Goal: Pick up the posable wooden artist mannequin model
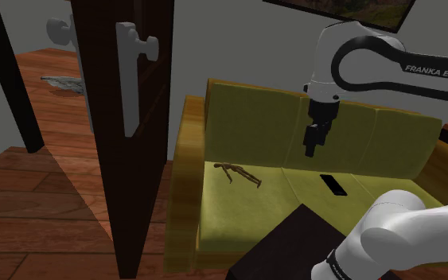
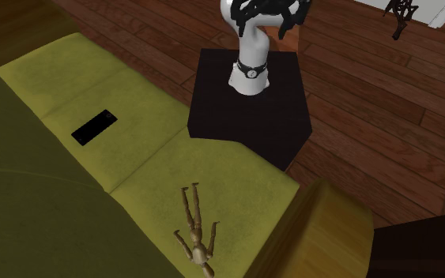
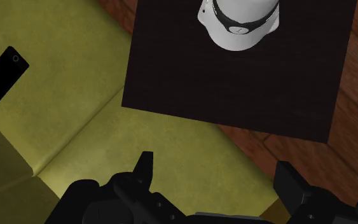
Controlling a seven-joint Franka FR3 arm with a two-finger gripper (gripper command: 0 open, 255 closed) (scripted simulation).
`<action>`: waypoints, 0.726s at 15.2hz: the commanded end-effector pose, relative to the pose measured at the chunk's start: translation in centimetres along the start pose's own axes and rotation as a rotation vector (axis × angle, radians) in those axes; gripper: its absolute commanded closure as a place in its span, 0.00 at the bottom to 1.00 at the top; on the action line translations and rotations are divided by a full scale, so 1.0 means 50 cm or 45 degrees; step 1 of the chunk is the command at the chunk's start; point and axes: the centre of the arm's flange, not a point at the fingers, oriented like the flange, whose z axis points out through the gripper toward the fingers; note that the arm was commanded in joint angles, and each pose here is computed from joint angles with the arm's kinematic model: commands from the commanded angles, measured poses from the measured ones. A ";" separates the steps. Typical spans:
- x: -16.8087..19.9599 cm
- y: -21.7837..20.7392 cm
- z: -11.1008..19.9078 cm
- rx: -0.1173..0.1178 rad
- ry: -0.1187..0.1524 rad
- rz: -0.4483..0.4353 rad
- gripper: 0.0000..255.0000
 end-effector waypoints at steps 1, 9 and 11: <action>0.000 0.000 0.000 0.000 0.000 0.000 0.00; 0.141 0.053 0.135 -0.020 0.044 -0.013 0.00; 0.177 0.067 0.168 -0.024 0.055 -0.016 0.00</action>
